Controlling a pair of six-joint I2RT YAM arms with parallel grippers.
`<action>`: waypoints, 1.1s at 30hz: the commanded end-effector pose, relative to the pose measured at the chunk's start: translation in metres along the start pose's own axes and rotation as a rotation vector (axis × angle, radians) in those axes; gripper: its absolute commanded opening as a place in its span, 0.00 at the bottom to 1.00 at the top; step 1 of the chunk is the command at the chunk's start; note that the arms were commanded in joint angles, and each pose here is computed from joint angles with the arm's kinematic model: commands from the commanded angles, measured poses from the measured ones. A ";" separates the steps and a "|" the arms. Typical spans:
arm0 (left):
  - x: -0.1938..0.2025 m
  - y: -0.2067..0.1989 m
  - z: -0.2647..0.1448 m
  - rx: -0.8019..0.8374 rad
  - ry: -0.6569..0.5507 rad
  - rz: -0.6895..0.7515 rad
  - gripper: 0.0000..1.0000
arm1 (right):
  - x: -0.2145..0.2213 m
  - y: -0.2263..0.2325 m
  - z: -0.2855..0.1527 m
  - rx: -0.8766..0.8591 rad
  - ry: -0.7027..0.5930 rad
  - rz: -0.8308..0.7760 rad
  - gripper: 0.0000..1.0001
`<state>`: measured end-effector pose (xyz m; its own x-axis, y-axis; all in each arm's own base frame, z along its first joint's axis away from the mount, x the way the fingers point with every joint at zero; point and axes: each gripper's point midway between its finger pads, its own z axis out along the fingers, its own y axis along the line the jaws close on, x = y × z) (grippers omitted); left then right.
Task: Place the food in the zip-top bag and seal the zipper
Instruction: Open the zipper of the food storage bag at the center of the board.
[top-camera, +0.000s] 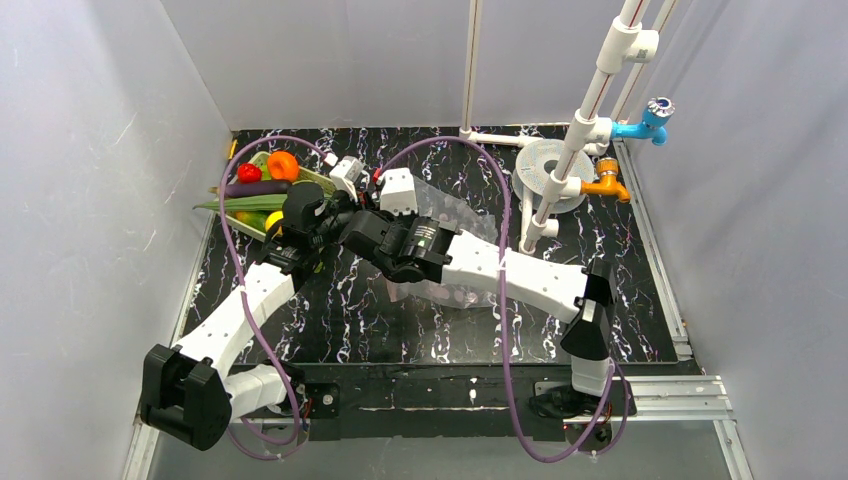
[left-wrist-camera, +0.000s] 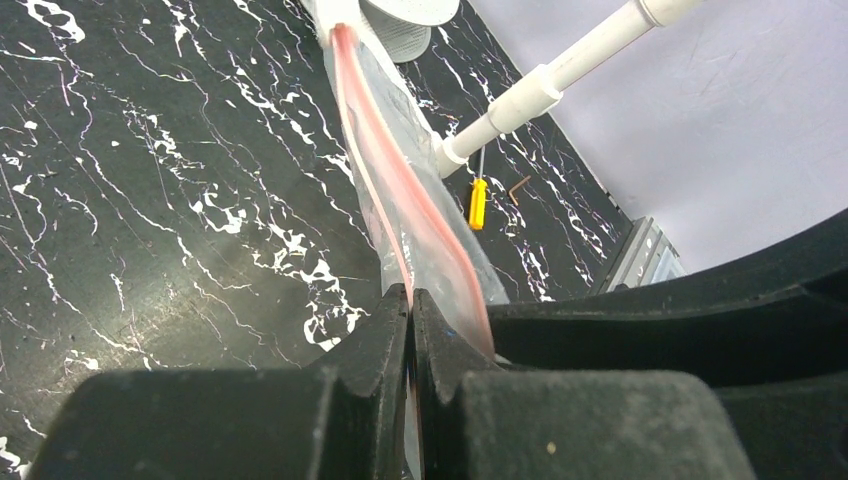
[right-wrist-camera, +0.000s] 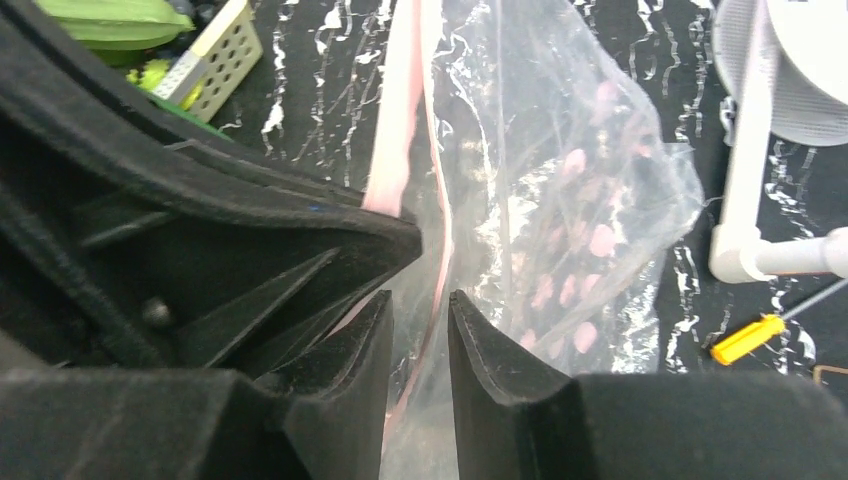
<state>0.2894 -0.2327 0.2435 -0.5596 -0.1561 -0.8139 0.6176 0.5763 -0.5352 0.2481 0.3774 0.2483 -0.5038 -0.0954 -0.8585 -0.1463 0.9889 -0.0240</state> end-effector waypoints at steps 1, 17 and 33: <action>-0.006 -0.009 -0.006 0.012 -0.026 0.023 0.00 | -0.014 -0.023 -0.002 0.118 -0.055 -0.012 0.34; -0.007 -0.008 -0.007 0.007 -0.029 0.025 0.00 | -0.007 -0.023 0.008 0.160 -0.066 -0.044 0.24; 0.009 0.012 -0.014 -0.116 -0.008 0.096 0.37 | -0.004 -0.041 -0.007 -0.056 -0.010 -0.042 0.01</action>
<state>0.2893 -0.2272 0.2351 -0.5531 -0.1419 -0.8209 0.6004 0.6153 -0.5109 0.2470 0.3357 0.2418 -0.4735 -0.2043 -0.8568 -0.1536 0.9770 -0.1480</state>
